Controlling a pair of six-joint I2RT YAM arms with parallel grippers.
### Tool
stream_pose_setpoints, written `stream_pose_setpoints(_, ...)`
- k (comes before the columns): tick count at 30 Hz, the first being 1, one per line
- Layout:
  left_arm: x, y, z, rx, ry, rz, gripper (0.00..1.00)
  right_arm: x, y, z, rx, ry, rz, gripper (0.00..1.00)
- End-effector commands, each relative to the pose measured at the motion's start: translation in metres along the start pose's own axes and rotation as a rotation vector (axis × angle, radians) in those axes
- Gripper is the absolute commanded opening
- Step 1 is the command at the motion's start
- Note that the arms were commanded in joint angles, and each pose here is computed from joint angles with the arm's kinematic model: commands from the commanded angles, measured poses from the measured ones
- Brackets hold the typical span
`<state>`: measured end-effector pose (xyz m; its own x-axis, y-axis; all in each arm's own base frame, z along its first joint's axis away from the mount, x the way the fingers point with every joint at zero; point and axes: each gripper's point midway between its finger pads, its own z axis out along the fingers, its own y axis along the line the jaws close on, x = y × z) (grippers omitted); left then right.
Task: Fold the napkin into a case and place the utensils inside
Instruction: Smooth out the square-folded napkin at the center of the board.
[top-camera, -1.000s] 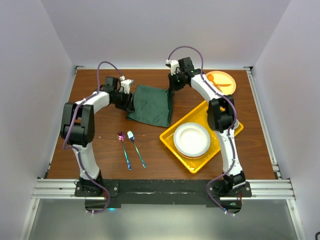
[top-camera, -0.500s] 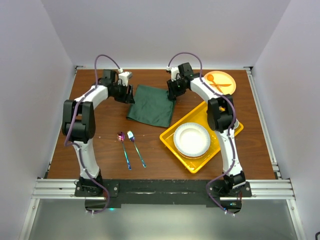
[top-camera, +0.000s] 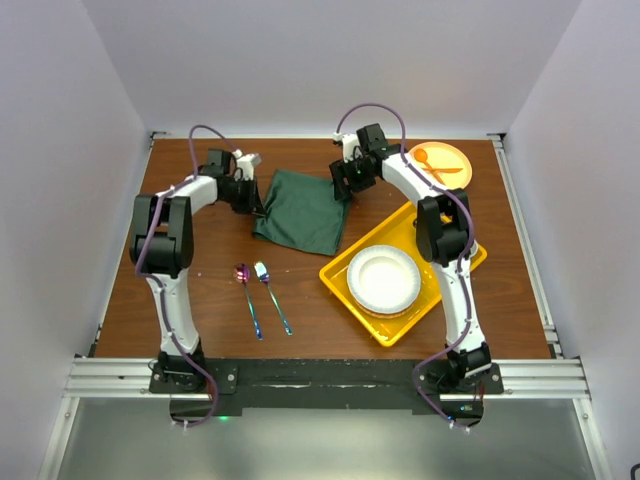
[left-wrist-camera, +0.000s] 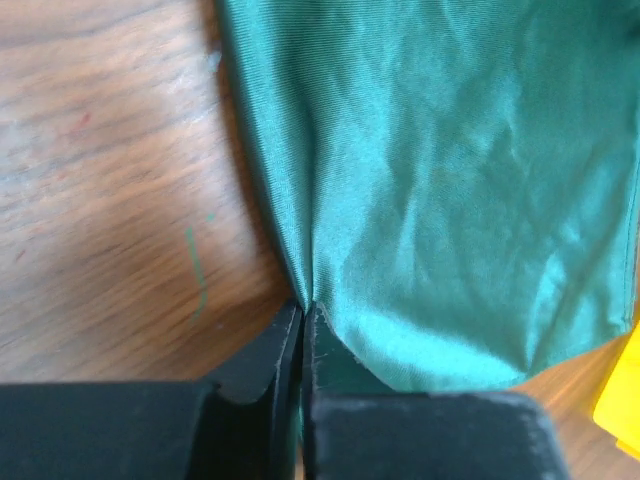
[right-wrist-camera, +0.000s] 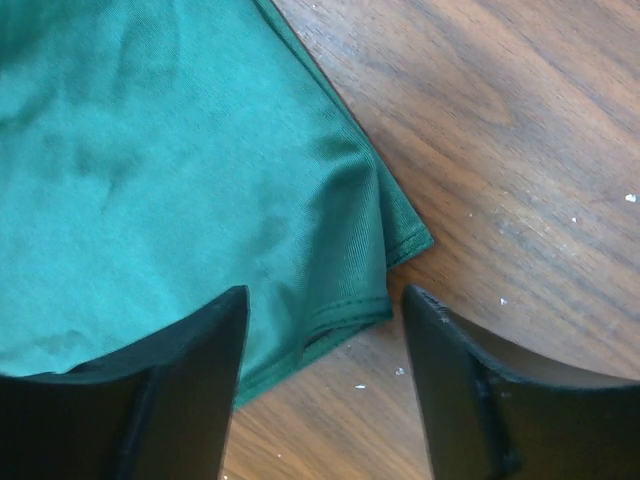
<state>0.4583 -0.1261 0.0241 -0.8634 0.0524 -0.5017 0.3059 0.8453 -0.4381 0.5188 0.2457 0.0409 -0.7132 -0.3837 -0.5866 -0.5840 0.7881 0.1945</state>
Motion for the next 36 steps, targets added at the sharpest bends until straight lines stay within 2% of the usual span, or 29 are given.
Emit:
stream_pose_setpoints(1,0.013,0.015,-0.004,0.092,-0.016,-0.172,0.0,-0.04,0.003,-0.031,0.039,-0.091,-0.053,0.74)
stream_pose_setpoints(2,0.016,0.029,-0.008,0.085,-0.026,-0.214,0.0,-0.04,0.002,-0.031,0.038,-0.089,-0.054,0.75)
stream_pose_setpoints(7,0.025,0.047,-0.013,0.205,-0.039,-0.345,0.0,-0.042,0.008,-0.042,0.023,-0.088,-0.088,0.79)
stream_pose_setpoints(10,0.026,0.047,-0.018,0.239,-0.044,-0.356,0.03,-0.046,0.009,-0.051,0.023,-0.099,-0.112,0.79)
stream_pose_setpoints(11,0.028,0.045,-0.019,0.247,-0.039,-0.359,0.23,-0.048,0.011,-0.053,0.019,-0.103,-0.122,0.79)
stream_pose_setpoints(14,0.018,0.036,-0.03,0.257,-0.093,-0.323,0.41,-0.06,0.02,-0.06,-0.017,-0.148,-0.124,0.73)
stream_pose_setpoints(16,0.003,0.034,-0.047,0.222,-0.156,-0.264,0.45,-0.072,0.024,-0.062,-0.038,-0.194,-0.114,0.68)
stream_pose_setpoints(18,-0.019,0.041,-0.063,0.14,-0.235,-0.165,0.49,-0.081,0.029,-0.061,-0.055,-0.224,-0.089,0.58)
stream_pose_setpoints(20,-0.043,0.048,-0.07,0.039,-0.29,-0.078,0.59,-0.086,0.028,-0.055,-0.063,-0.24,-0.065,0.55)
stream_pose_setpoints(21,-0.064,0.05,-0.075,-0.005,-0.319,0.013,0.61,-0.086,0.028,-0.052,-0.064,-0.239,-0.053,0.55)
stream_pose_setpoints(24,-0.089,0.05,-0.064,-0.037,-0.31,0.103,0.63,-0.09,0.028,-0.041,-0.084,-0.26,-0.015,0.55)
stream_pose_setpoints(27,-0.103,0.046,-0.042,-0.01,-0.287,0.118,0.63,-0.097,0.029,-0.036,-0.1,-0.299,-0.009,0.57)
stream_pose_setpoints(36,-0.112,0.036,0.01,-0.068,-0.245,0.197,0.65,-0.099,0.038,-0.012,-0.194,-0.322,0.09,0.66)
